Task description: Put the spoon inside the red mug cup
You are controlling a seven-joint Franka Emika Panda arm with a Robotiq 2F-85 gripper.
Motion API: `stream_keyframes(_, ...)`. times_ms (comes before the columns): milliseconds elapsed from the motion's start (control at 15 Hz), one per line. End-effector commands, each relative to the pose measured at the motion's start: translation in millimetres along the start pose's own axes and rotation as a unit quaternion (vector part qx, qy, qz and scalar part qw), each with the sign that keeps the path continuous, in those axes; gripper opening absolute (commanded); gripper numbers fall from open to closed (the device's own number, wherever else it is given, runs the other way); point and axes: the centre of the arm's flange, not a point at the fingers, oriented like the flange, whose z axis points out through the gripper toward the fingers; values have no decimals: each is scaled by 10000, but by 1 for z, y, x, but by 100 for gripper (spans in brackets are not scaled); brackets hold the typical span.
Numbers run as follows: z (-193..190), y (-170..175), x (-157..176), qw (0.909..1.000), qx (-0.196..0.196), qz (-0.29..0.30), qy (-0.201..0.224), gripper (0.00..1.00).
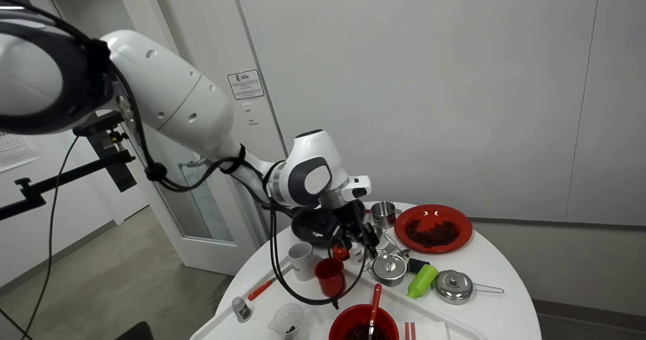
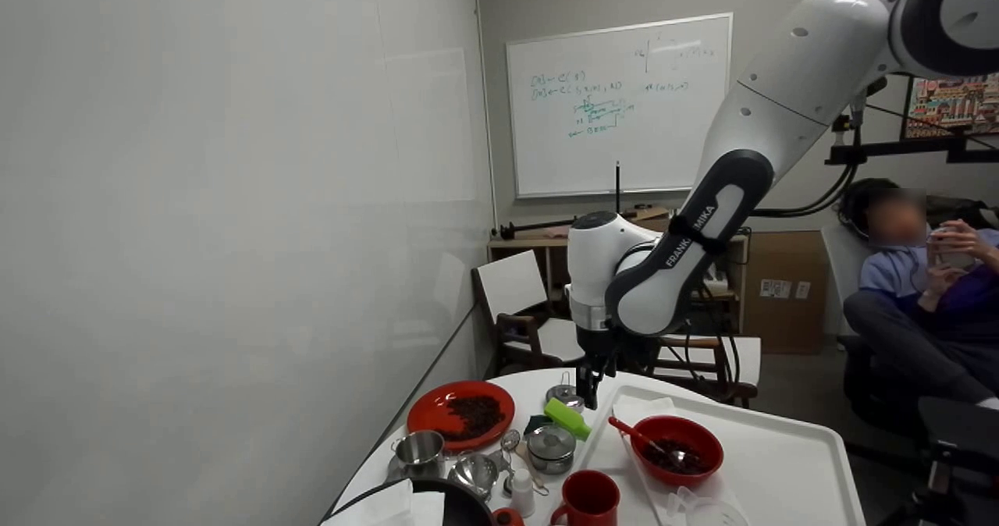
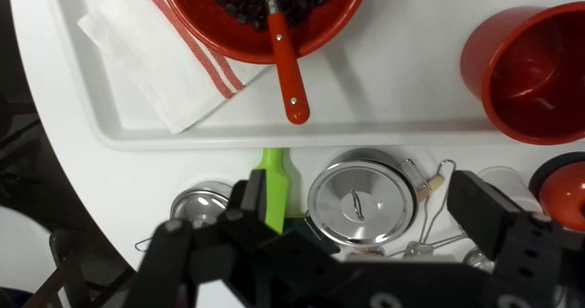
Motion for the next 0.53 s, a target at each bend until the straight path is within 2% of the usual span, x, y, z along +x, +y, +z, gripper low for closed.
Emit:
stream_keyframes(0, 19, 21, 17, 9995, 94, 58, -291, 100)
stream_keyframes(267, 38, 33, 8, 9981, 182, 77, -588, 100)
stream_keyframes(467, 54, 30, 3, 9976, 21, 156, -677, 100)
